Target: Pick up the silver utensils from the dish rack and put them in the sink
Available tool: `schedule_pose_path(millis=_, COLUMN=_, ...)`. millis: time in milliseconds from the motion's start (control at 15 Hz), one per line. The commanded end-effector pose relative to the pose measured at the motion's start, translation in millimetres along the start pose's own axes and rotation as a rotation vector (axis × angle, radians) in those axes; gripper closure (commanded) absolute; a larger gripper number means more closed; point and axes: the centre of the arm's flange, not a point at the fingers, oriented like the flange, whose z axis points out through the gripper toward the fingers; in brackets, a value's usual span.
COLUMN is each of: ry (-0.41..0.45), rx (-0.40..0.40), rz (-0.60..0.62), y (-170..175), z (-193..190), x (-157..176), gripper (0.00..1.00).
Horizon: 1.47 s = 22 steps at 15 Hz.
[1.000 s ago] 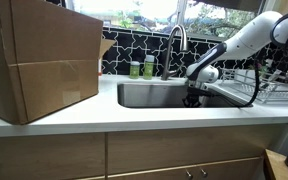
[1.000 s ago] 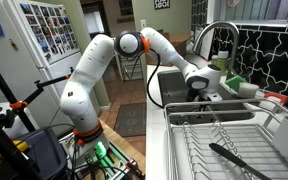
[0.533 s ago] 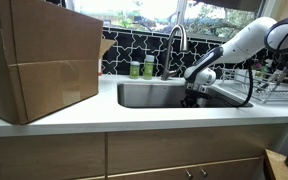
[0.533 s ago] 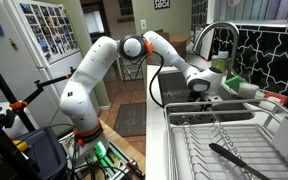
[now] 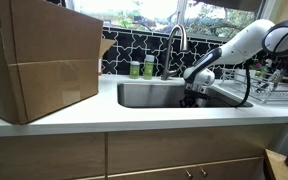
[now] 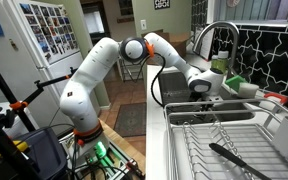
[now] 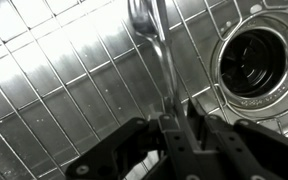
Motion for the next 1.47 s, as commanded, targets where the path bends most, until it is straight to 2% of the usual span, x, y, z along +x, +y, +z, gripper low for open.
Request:
schedule_pose_path(millis=0, ry=-0.007, rx=0.029, rz=0.026, y=0, z=6, x=7, gripper=0.43)
schedule_pose_path(millis=400, ry=-0.001, rx=0.052, rz=0.028, y=4, z=-22, x=-4, gripper=0.00)
schedule_pose_path(millis=867, ry=0.032, rx=0.092, rz=0.041, y=8, z=-82, x=-22, gripper=0.00)
schedule_pose_path(millis=1067, ry=0.050, rx=0.081, rz=0.072, y=17, z=-104, x=-27, gripper=0.00)
schedule_pose_path(millis=1400, ry=0.083, rx=0.060, rz=0.058, y=42, z=-138, x=-32, gripper=0.00)
